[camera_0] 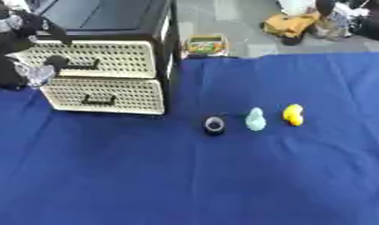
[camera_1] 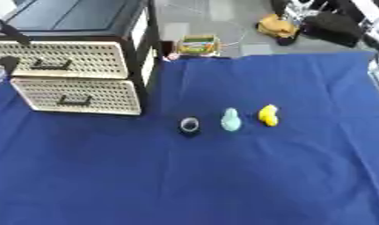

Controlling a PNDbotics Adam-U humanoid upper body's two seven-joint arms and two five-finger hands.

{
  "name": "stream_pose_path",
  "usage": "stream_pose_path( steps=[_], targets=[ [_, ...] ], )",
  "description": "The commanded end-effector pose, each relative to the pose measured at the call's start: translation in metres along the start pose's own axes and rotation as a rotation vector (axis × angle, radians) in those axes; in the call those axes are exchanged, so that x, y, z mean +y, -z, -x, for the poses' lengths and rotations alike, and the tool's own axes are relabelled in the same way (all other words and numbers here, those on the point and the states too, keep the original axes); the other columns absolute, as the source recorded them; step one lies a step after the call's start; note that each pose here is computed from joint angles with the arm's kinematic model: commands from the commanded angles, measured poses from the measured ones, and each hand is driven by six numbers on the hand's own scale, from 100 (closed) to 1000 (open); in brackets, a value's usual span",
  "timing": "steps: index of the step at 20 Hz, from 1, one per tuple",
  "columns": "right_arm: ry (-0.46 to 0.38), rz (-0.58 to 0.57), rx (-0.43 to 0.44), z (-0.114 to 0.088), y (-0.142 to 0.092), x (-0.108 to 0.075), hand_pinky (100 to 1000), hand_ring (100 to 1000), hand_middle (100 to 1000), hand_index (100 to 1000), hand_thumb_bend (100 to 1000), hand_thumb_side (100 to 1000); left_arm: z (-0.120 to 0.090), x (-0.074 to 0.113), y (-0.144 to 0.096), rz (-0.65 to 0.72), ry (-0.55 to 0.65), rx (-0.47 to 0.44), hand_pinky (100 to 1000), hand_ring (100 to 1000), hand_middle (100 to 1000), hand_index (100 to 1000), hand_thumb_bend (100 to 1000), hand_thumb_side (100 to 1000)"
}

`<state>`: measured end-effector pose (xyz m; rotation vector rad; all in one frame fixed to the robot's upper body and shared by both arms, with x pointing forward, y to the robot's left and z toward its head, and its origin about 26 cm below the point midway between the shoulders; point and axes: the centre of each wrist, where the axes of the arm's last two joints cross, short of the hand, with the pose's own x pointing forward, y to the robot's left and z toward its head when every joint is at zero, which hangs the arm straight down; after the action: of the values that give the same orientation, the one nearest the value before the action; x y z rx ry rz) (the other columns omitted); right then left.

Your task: Pick up objects from table and place into drawer.

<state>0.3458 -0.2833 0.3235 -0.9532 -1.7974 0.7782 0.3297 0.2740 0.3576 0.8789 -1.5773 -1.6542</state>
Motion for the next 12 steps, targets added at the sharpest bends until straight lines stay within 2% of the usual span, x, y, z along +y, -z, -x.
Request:
stream_pose_path(
  steps=[1,3,5,6,8,12],
  targets=[
    [-0.024,0.034,-0.02,-0.006,0.0,-0.012,629,617,569,736,481,769,0.003,0.016,-0.004,0.049,0.084,0.017,100,100,100,887,100,606],
    [-0.027,0.033,-0.016,-0.005,0.001,-0.011,630,617,569,736,482,769,0.005,0.021,-0.001,0.088,0.116,0.012,100,100,100,888,155,652],
    [-0.032,0.032,-0.012,-0.004,0.001,-0.011,630,617,569,736,483,771,0.008,0.025,0.003,0.12,0.145,0.011,100,100,100,893,249,706],
    [-0.036,0.03,-0.011,-0.004,0.002,-0.011,631,619,570,737,486,776,0.009,0.026,0.005,0.133,0.158,0.011,100,100,100,896,338,774],
    [-0.051,0.026,-0.007,-0.003,0.003,-0.011,637,625,579,750,496,798,0.012,0.026,0.011,0.156,0.186,0.013,100,100,100,895,459,874],
    [-0.098,-0.002,0.0,0.0,0.006,-0.013,649,639,597,772,510,820,0.02,0.024,0.022,0.188,0.236,0.035,100,100,100,878,520,899]
  ],
)
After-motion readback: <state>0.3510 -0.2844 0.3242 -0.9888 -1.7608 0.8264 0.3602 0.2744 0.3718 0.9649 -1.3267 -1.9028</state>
